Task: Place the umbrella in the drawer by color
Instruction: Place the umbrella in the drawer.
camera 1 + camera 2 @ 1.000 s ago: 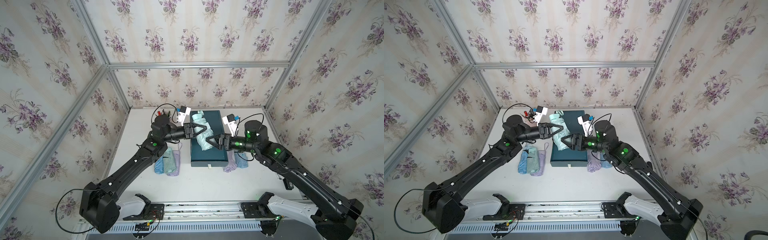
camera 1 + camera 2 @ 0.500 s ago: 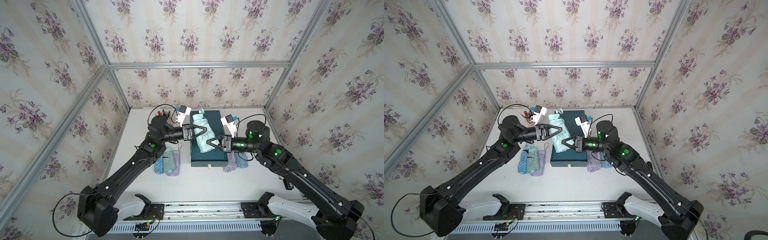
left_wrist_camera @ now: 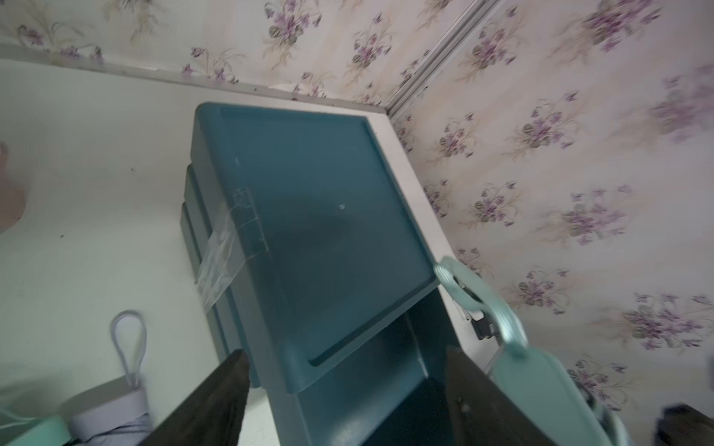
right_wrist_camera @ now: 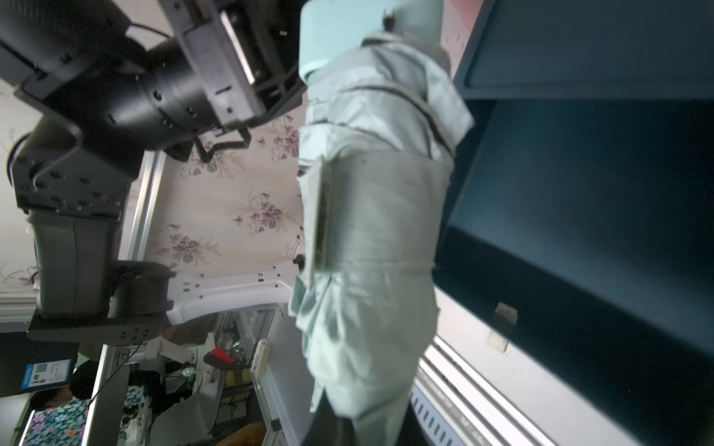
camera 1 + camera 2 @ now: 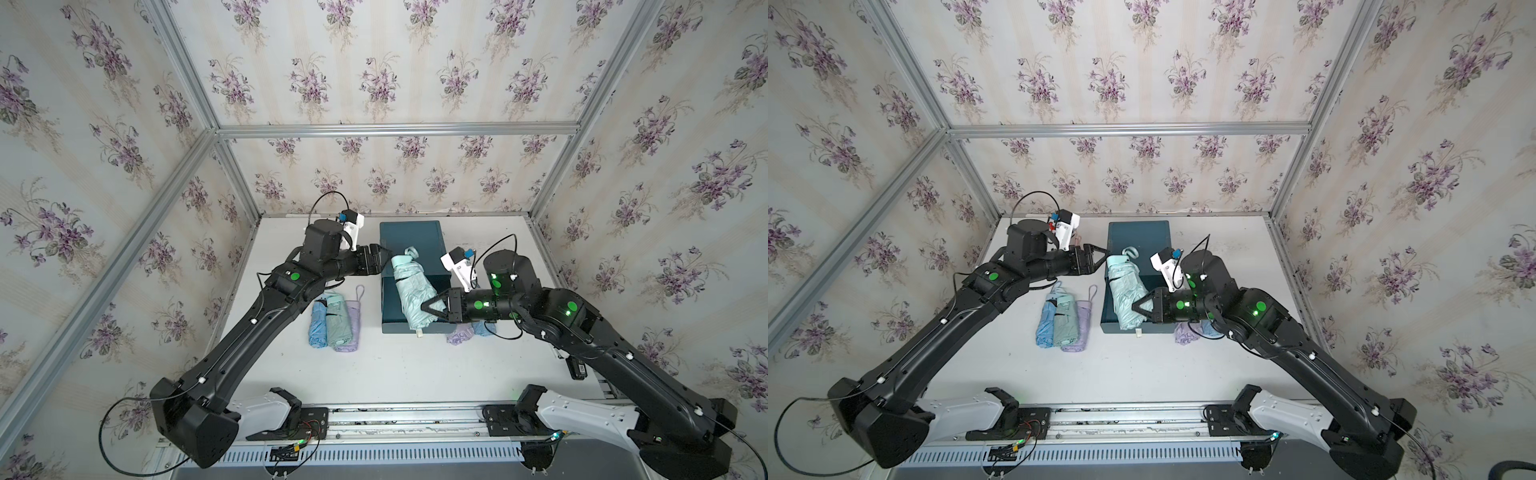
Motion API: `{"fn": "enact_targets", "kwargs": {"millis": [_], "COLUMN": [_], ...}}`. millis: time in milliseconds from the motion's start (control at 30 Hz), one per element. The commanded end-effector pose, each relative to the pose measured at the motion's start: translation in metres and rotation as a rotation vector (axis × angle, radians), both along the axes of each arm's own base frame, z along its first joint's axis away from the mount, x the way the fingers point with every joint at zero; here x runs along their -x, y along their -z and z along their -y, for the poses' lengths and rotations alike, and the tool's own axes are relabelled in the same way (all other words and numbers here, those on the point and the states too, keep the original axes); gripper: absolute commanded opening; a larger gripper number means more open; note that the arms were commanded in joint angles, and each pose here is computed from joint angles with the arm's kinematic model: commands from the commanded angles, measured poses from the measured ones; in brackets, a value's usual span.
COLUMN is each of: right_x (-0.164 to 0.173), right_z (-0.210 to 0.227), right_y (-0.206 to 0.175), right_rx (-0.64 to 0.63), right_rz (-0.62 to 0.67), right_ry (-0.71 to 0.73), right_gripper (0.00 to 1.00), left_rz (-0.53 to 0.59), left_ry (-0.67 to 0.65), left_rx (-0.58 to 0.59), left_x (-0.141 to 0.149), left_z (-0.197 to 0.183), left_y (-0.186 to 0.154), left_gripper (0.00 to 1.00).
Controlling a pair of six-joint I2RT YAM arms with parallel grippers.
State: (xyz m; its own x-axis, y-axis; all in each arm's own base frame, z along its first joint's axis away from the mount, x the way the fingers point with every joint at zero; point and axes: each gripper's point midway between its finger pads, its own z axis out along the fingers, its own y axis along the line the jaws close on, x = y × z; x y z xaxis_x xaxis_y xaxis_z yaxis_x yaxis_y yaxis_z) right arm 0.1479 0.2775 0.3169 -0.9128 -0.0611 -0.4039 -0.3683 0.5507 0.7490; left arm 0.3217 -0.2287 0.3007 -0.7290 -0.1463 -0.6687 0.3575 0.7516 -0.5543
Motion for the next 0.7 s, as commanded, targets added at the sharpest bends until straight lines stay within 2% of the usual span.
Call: {"fn": "enact_targets", "kwargs": {"millis": [0,133,333,500,667], "right_x": [0.006,0.004,-0.010,-0.019,-0.021], "right_z": [0.002,-0.002,-0.014,-0.017,-0.015], "right_y": [0.026,0.044,0.041,0.042,0.050], "right_rx": [0.060,0.127,0.174,0.175,0.204], "right_rz": [-0.159,-0.234,-0.270,-0.326,-0.362], "right_ry": [0.051,0.062,0.066,0.063,0.061], "right_gripper": [0.00,0.00,0.00,0.00,0.00], "left_rz": [-0.039,-0.094,-0.154,-0.179,-0.175], "left_ry": [-0.012,-0.008,0.010,-0.016,-0.012], "left_rx": [-0.060,-0.105,-0.196,-0.258,-0.267], "left_x": [-0.006,-0.018,-0.031,-0.032,-0.028], "left_z": [-0.002,0.003,0.007,-0.002,-0.006], "left_y": [0.019,0.040,0.068,0.085,0.091], "left_gripper": [0.79,0.79,0.78,0.75,0.76]}}
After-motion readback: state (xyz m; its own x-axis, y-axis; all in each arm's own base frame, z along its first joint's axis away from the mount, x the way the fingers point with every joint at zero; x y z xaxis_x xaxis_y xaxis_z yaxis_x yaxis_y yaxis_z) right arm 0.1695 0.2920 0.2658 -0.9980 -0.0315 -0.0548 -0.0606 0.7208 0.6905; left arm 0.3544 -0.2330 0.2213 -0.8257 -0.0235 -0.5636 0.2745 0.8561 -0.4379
